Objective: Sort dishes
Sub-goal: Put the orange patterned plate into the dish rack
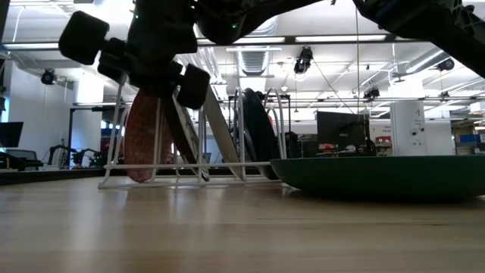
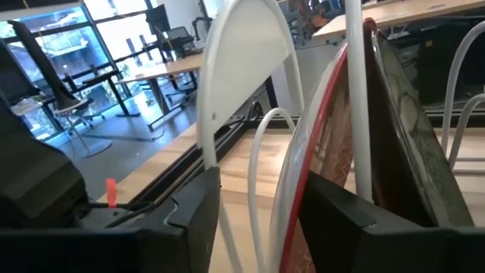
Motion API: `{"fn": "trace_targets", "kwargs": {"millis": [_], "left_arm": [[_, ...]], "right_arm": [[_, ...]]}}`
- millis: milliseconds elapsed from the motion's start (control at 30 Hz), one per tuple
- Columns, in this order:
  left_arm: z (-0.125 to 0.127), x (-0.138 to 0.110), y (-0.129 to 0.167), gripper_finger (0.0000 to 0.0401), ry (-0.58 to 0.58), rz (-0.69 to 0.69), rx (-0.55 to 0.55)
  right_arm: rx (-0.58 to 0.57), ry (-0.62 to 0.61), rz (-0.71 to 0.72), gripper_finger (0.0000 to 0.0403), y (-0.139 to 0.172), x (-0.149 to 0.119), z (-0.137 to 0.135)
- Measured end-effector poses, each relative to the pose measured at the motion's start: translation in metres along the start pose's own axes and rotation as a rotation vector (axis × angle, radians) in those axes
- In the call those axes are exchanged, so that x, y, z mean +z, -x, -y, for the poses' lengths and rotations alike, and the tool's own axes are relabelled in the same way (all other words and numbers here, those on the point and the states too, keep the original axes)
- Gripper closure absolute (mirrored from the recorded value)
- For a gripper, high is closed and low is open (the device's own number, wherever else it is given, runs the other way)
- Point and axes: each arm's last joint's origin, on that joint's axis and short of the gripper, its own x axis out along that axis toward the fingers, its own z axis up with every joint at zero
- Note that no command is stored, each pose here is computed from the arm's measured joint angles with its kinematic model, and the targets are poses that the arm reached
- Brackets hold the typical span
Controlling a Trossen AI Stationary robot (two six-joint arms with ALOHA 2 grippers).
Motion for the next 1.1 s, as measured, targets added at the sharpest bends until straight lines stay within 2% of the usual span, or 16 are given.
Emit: {"fn": "trace_targets", "kwargs": {"millis": [233, 433, 733, 1100], "left_arm": [[0.001, 0.0, 0.0, 0.0075, 0.008, 0.0, -0.008], [0.001, 0.0, 0.0, 0.0075, 0.007, 0.0, -0.008], [0.001, -0.001, 0.0, 0.0075, 0.005, -0.002, -0.014], [0.001, -0.001, 0.0, 0.0075, 0.005, -0.002, -0.014]], "right_arm": [[0.021, -0.041, -0.007, 0.0235, 0.011, -0.003, -0.004], [0.036, -0.071, -0.012, 0.0258, 0.022, -0.005, -0.008], [0.009, -0.045, 0.006, 0.0296, 0.03, -0.005, -0.009], [0.015, -0.056, -0.006, 0.0275, 0.039, -0.007, -0.011]]}}
